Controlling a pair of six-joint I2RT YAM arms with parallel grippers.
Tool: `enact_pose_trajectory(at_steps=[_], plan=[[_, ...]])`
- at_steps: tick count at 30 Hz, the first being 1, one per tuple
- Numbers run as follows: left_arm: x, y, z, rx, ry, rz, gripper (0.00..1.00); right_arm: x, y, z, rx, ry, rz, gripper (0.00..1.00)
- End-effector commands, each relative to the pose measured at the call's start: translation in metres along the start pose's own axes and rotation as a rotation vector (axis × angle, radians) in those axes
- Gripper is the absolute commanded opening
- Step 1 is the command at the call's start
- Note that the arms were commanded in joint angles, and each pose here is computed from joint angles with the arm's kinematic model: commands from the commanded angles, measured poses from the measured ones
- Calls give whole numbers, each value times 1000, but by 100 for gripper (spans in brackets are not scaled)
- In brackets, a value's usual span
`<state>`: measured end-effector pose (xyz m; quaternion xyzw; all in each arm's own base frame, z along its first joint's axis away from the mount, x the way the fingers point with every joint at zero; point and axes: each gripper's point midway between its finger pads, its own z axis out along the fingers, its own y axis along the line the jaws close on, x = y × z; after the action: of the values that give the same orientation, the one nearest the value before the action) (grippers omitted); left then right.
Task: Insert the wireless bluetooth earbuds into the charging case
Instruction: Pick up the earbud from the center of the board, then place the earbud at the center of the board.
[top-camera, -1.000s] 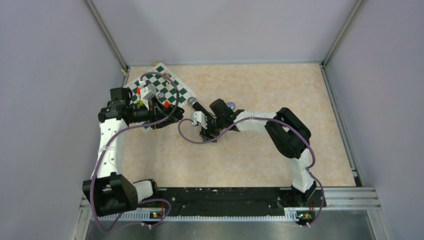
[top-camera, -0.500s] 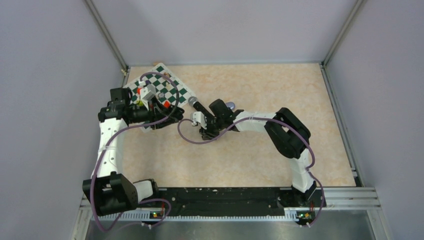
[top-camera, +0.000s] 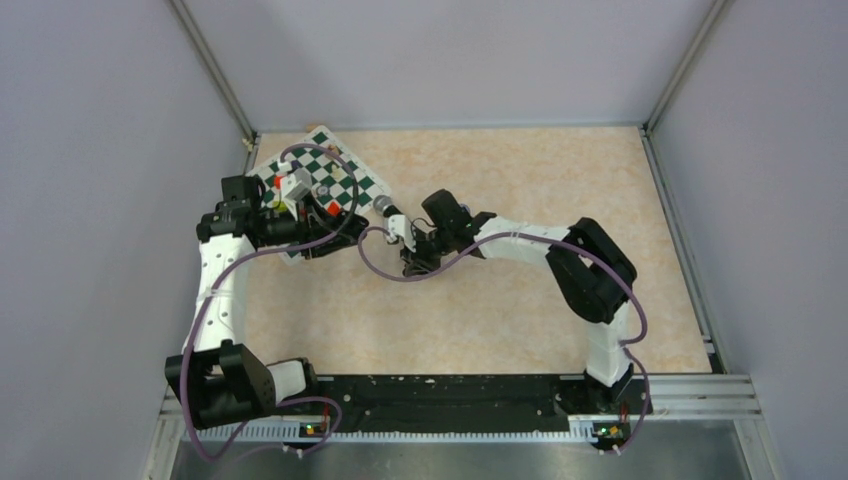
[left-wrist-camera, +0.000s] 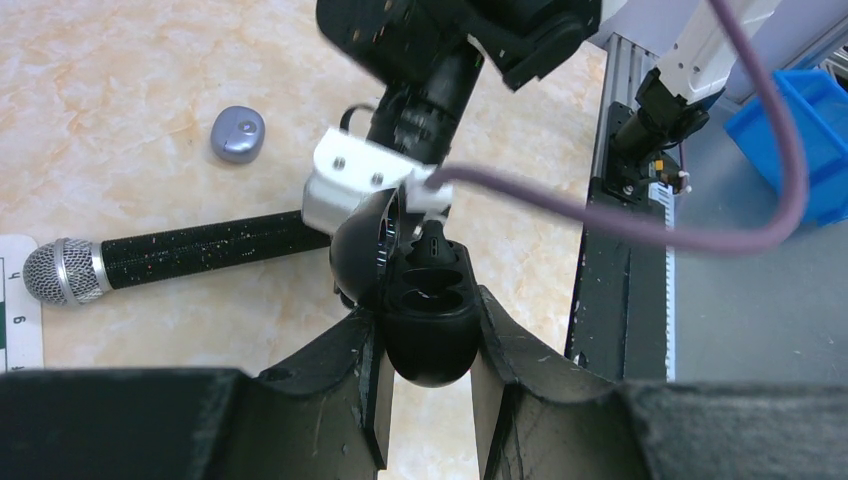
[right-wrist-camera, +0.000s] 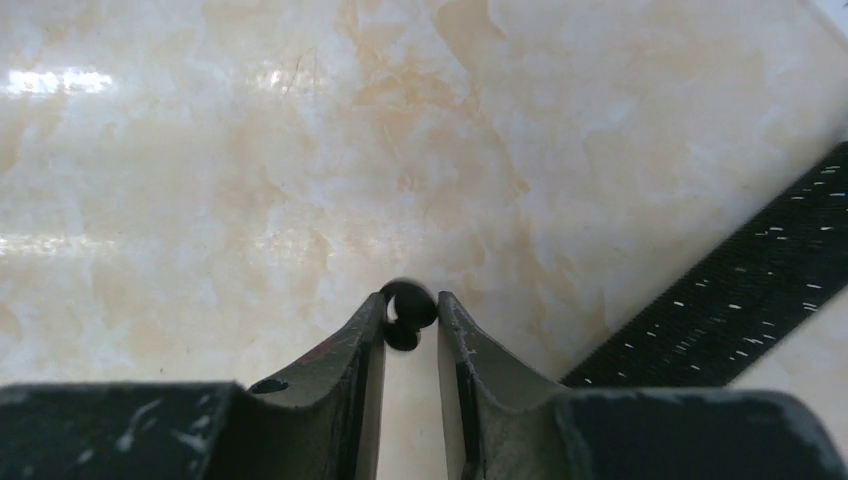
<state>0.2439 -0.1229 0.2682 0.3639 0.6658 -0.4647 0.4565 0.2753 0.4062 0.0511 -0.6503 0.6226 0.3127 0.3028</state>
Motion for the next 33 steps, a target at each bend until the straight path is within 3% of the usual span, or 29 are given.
enact_pose_trajectory(at_steps=[1, 9, 14, 22, 33], plan=[[-15, -3, -1, 26, -39, 43, 0, -73, -16, -59, 55, -178, -50, 22], [-15, -5, -1, 29, -39, 50, 0, -49, -44, -138, 193, -221, 12, 22], [-15, -6, 0, 38, -46, 52, 0, -7, -51, -173, 263, -194, 76, 22], [-15, -8, 0, 46, -51, 50, 0, 75, -53, -171, 309, -61, 149, 23], [-13, -7, 1, 64, -60, 36, 0, 134, -61, -171, 298, 46, 300, 22]])
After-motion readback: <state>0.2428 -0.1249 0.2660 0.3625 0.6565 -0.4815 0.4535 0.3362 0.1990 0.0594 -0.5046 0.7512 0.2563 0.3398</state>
